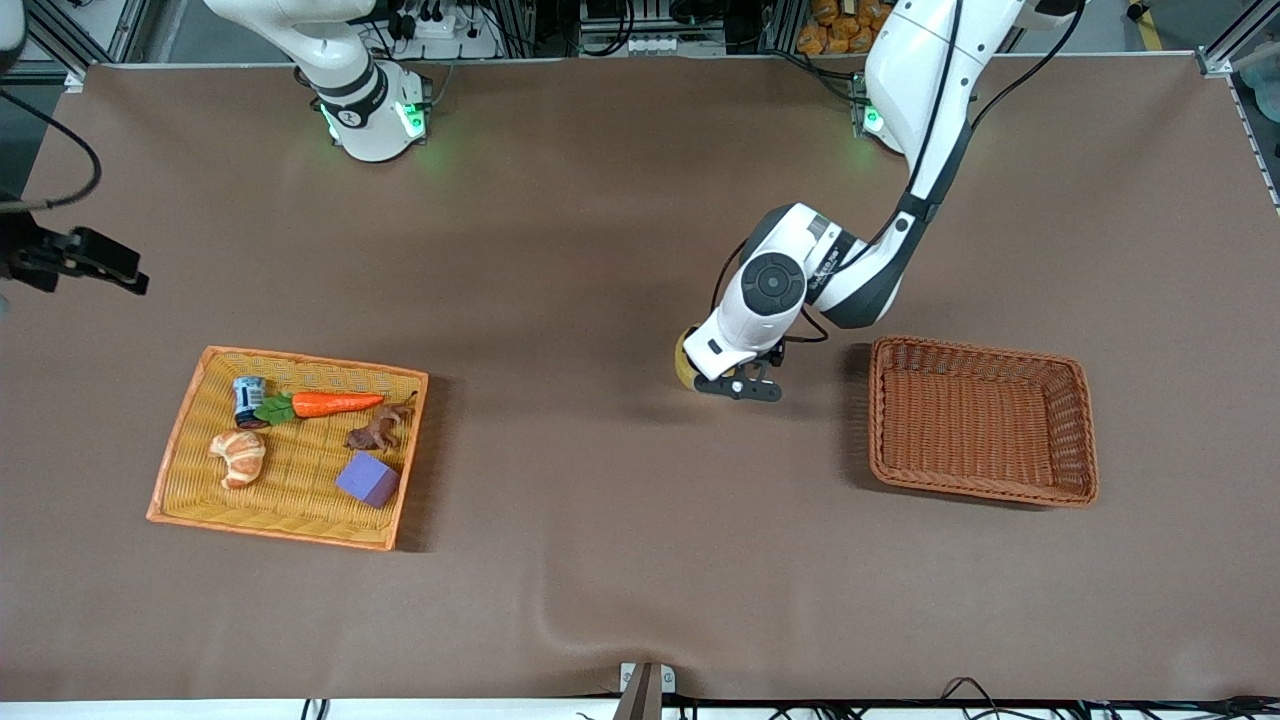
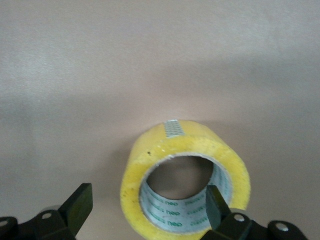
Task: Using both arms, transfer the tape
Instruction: 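Grasp the tape with the left gripper while the right gripper withdraws, then carry the tape with the left gripper over the wicker basket and lower it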
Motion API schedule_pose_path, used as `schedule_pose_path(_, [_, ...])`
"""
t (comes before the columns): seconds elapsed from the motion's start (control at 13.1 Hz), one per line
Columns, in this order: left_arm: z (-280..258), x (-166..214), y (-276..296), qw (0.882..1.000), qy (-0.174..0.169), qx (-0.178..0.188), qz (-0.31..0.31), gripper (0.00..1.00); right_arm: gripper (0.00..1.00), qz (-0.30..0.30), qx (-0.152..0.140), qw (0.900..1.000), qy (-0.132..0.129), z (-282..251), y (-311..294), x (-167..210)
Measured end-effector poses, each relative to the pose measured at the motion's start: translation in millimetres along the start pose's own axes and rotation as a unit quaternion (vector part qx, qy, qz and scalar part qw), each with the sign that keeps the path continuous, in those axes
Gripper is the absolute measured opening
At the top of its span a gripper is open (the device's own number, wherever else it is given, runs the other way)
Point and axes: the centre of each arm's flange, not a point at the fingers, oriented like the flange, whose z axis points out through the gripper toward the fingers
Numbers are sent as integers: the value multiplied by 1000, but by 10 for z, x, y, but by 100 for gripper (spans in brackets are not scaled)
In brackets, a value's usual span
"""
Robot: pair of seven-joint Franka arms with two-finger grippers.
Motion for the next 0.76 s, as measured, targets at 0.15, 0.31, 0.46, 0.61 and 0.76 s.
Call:
schedule_pose_path(0.15, [14, 36, -78, 1000, -2, 1, -6, 94, 100, -6, 1, 1000, 4, -48, 37, -40])
schedule_pose_path(0.31, [81, 0, -82, 1000, -13, 6, -6, 70, 100, -15, 2, 1000, 5, 32, 145, -63])
schedule_pose_path(0.46, [148, -34, -88, 1000, -25, 11, -5, 48, 100, -6, 3, 1000, 13, 139, 298, -108])
schedule_pose_path(0.61, [179, -42, -94, 999, -29, 13, -6, 50, 100, 1, 5, 1000, 15, 176, 412, -189])
schedule_pose_path(0.76, [183, -41, -97, 999, -29, 13, -3, 37, 100, -1, 6, 1000, 19, 135, 398, -251])
